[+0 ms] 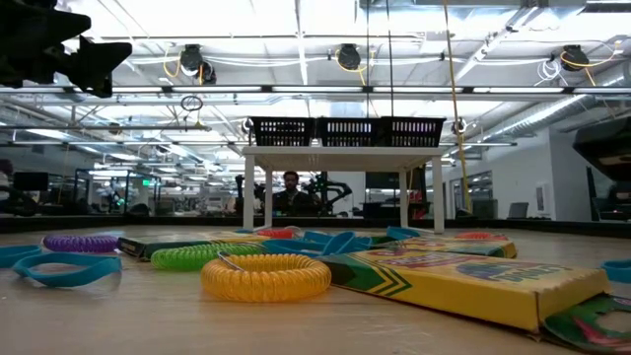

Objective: Pick & Place Office Desk Supplies
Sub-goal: Put the blue rubber band into the right black bin on the shelf

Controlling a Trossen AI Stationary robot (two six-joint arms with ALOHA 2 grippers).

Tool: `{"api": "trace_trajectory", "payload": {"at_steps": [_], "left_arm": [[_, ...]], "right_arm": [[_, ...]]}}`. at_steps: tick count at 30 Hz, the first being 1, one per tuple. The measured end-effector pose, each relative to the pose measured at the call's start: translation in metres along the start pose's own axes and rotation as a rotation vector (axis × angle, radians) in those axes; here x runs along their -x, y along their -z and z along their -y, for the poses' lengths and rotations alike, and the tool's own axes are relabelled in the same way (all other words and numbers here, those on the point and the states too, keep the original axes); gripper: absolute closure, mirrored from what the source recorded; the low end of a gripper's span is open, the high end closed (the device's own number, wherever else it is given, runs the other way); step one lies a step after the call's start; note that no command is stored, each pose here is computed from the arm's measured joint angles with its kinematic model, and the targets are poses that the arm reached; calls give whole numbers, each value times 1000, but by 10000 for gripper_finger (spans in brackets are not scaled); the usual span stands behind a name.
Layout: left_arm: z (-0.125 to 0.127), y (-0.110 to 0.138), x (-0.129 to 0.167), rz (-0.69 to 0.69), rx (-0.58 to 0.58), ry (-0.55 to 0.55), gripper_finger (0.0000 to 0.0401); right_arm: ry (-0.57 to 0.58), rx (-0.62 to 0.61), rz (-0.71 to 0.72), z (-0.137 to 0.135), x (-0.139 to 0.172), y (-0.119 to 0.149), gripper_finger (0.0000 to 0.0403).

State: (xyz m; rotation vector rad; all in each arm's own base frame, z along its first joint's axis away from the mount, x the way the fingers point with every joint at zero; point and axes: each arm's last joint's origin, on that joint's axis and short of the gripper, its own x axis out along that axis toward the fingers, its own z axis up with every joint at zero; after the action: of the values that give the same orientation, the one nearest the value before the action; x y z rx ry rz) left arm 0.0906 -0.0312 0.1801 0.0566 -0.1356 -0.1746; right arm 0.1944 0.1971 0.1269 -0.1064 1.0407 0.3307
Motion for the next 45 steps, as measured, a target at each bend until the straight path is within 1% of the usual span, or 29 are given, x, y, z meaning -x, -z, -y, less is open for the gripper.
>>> {"api": "trace_trajectory", "payload": {"at_steps": [5, 8, 11, 13, 15, 21, 25, 28, 31, 34, 39, 45], "left_arm": [[0, 0, 0, 0, 0, 0, 132], [0, 0, 0, 0, 0, 0, 132], [0, 0, 0, 0, 0, 0, 132], [0, 0, 0, 0, 0, 0, 132], [0, 0, 0, 0, 0, 0, 132], [0, 0, 0, 0, 0, 0, 132], [0, 0, 0, 0, 0, 0, 132], [0, 0, 0, 0, 0, 0, 132], [0, 0, 0, 0, 0, 0, 132], [0, 0, 0, 0, 0, 0, 132], [0, 0, 0, 0, 0, 0, 132], [0, 0, 0, 0, 0, 0, 132]], "right_arm": [[-17, -6, 20, 1, 11, -2, 399], [-26, -18, 83, 1, 24, -9, 398], [6, -28, 147, 3, 36, -13, 400], [29, -8, 189, 5, 45, -16, 401], [80, 20, 239, 7, 53, -19, 400], [303, 117, 383, 18, 79, -26, 401], [443, 109, 457, 29, 93, -31, 400], [534, 55, 504, 38, 100, -36, 400], [594, -49, 570, 51, 105, -44, 399], [616, -131, 618, 70, 108, -55, 399], [638, -204, 683, 102, 113, -69, 399], [760, -323, 709, 143, 119, -74, 399]]}}
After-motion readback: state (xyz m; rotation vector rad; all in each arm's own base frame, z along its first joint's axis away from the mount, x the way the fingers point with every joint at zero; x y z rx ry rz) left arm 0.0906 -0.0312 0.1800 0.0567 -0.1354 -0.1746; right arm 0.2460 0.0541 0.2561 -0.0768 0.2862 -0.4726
